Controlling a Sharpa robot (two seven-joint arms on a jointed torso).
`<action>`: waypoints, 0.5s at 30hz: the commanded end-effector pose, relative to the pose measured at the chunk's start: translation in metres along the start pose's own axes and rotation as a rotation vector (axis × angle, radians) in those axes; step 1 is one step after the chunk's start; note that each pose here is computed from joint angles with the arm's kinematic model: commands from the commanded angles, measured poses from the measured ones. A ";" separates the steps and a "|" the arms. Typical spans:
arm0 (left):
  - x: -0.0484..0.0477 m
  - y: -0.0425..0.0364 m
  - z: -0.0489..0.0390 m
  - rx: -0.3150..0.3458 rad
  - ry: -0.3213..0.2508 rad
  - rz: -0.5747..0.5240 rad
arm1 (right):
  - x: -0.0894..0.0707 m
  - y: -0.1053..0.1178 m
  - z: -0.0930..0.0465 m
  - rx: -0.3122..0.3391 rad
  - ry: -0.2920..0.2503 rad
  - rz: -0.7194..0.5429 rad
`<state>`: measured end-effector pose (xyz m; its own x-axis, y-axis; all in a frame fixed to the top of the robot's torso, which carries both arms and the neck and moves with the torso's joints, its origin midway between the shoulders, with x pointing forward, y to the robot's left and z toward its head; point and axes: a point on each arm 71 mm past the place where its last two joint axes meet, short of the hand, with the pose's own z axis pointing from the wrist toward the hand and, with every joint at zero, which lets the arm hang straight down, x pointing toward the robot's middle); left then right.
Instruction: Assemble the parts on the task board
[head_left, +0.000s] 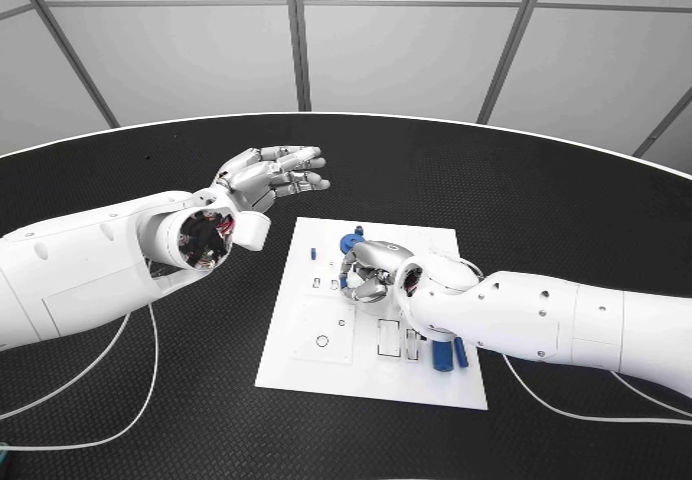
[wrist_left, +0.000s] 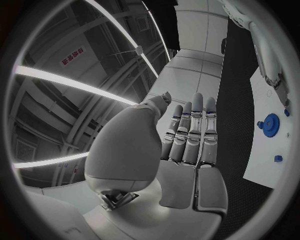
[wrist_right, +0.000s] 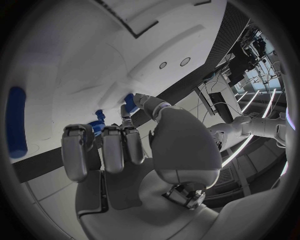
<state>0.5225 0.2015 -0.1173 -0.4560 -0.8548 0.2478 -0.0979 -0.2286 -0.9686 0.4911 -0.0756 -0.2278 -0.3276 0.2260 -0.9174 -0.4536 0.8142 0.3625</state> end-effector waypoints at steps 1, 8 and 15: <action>-0.0001 0.0000 -0.0002 0.000 0.000 0.000 | 0.000 -0.001 0.000 0.004 0.005 -0.001; -0.0006 -0.0001 -0.0007 -0.001 -0.001 0.000 | 0.001 -0.002 0.000 0.014 0.012 -0.004; -0.0007 -0.0002 -0.0009 -0.001 -0.001 0.000 | 0.001 -0.002 0.000 0.016 0.010 -0.003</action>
<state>0.5221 0.2026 -0.1173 -0.4547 -0.8554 0.2478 -0.0992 -0.2279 -0.9686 0.4921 -0.0768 -0.2291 -0.3343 0.2181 -0.9169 -0.4416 0.8232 0.3568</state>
